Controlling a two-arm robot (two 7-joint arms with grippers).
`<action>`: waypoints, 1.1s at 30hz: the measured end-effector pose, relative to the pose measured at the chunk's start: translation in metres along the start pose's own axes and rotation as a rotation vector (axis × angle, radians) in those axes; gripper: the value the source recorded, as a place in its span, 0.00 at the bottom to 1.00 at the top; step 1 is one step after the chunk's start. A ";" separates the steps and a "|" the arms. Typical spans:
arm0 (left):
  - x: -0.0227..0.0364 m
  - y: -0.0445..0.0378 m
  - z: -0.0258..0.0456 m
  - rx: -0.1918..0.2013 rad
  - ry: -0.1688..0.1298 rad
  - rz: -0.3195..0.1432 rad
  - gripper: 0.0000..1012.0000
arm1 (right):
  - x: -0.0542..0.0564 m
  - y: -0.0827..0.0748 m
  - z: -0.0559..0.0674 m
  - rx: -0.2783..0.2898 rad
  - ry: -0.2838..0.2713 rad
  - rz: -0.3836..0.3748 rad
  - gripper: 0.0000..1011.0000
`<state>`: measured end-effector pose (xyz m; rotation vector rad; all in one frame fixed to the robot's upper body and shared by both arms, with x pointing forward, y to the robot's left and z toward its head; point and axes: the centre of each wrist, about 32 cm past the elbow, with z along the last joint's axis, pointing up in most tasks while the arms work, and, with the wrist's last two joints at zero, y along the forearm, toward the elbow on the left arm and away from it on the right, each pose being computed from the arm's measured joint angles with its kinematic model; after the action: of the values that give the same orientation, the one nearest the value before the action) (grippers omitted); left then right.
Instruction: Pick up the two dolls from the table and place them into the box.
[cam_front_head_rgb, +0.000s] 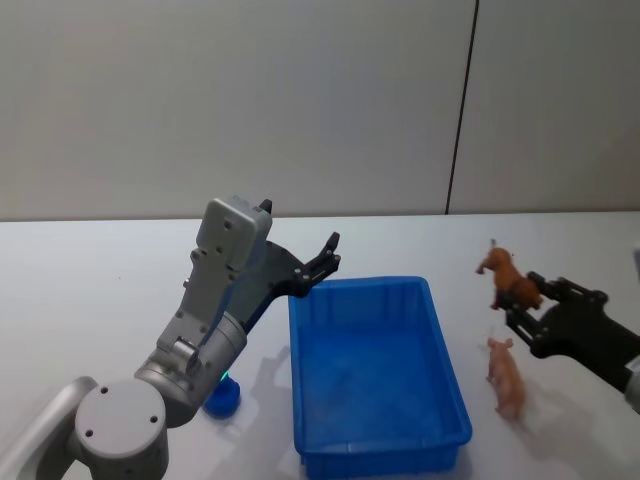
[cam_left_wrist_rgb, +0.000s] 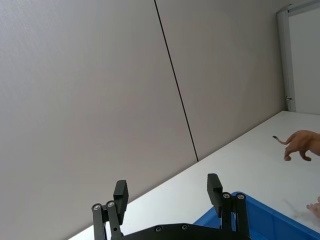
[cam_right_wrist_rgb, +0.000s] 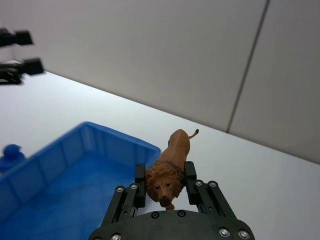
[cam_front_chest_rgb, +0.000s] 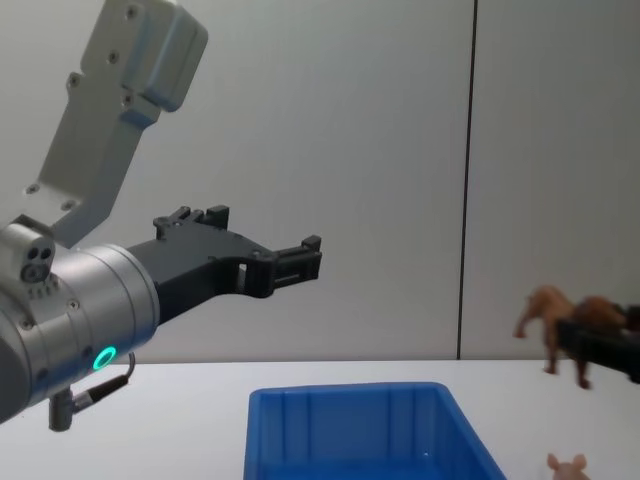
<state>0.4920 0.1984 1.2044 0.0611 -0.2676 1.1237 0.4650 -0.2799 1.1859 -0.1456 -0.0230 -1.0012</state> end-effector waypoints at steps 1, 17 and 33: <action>0.0000 0.0000 0.0000 0.000 0.000 0.000 0.99 | -0.003 0.003 0.003 0.012 0.002 0.023 0.43; 0.0000 0.0000 0.0000 0.000 0.000 0.000 0.99 | -0.044 0.042 0.007 0.020 0.033 0.241 0.43; 0.0000 0.0000 0.0000 0.000 0.000 0.000 0.99 | -0.059 0.054 -0.001 -0.019 0.040 0.283 0.82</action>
<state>0.4920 0.1984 1.2044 0.0611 -0.2676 1.1237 0.4784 -0.2019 1.1737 -0.1415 0.0431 -0.7222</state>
